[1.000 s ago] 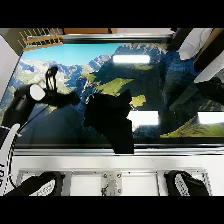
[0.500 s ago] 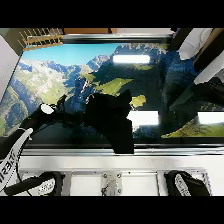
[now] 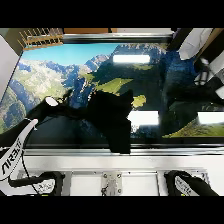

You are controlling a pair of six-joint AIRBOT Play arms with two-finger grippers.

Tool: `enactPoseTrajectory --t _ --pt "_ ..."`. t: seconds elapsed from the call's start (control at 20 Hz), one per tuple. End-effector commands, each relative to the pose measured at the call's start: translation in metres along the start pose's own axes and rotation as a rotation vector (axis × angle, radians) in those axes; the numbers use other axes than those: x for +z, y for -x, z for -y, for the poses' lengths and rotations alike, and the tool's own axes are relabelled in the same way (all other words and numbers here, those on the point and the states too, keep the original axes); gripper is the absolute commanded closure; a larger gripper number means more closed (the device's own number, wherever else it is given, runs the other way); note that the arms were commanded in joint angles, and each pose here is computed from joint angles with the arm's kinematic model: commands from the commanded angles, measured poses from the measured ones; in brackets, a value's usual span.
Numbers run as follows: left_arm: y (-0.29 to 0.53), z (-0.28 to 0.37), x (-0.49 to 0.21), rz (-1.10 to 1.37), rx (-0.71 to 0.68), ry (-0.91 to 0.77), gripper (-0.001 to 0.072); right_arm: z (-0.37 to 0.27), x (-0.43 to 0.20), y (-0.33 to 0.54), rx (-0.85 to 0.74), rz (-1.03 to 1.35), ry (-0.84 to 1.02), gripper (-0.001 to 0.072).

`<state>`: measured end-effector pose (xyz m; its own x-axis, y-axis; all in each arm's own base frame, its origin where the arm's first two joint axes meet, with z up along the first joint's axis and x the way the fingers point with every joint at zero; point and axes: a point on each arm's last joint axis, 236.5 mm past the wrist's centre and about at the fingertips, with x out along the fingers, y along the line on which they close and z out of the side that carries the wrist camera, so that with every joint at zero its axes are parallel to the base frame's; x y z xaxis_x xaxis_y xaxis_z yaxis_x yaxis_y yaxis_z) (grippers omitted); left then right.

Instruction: Fold the clothes and pants, and hang the long-sleeved shirts on hangers.

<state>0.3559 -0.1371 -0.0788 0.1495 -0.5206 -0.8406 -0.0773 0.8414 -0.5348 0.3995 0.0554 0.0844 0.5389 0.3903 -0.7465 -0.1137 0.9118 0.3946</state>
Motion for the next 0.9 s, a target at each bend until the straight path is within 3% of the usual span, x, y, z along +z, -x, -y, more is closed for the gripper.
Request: enactPoseTrajectory --t 0.0,0.05,0.4,0.7,0.75,0.8,0.85 --pt "0.043 -0.014 0.020 0.050 0.082 -0.076 0.0700 0.004 -0.013 -0.073 0.008 -0.140 0.015 0.0449" --pt "0.050 -0.014 0.024 0.071 0.078 -0.070 0.0700 0.004 -0.019 -0.095 0.015 -0.180 0.017 0.0265" --pt "0.057 -0.014 0.026 0.090 0.078 -0.070 0.0700 -0.033 -0.057 -0.224 0.086 -0.357 0.066 0.0261" --pt "0.057 -0.014 0.026 0.090 0.078 -0.070 0.0699 -0.077 -0.048 -0.259 0.156 -0.295 0.047 0.0272" --pt "0.057 -0.014 0.026 0.089 0.078 -0.069 0.0699 -0.080 -0.044 -0.260 0.154 -0.278 0.054 0.0323" --pt "0.057 -0.014 0.026 0.088 0.077 -0.069 0.0699 -0.081 -0.041 -0.259 0.156 -0.270 0.057 0.0598" --pt "0.060 -0.013 0.027 0.089 0.077 -0.072 0.0699 -0.083 -0.035 -0.255 0.160 -0.261 0.061 0.0701"
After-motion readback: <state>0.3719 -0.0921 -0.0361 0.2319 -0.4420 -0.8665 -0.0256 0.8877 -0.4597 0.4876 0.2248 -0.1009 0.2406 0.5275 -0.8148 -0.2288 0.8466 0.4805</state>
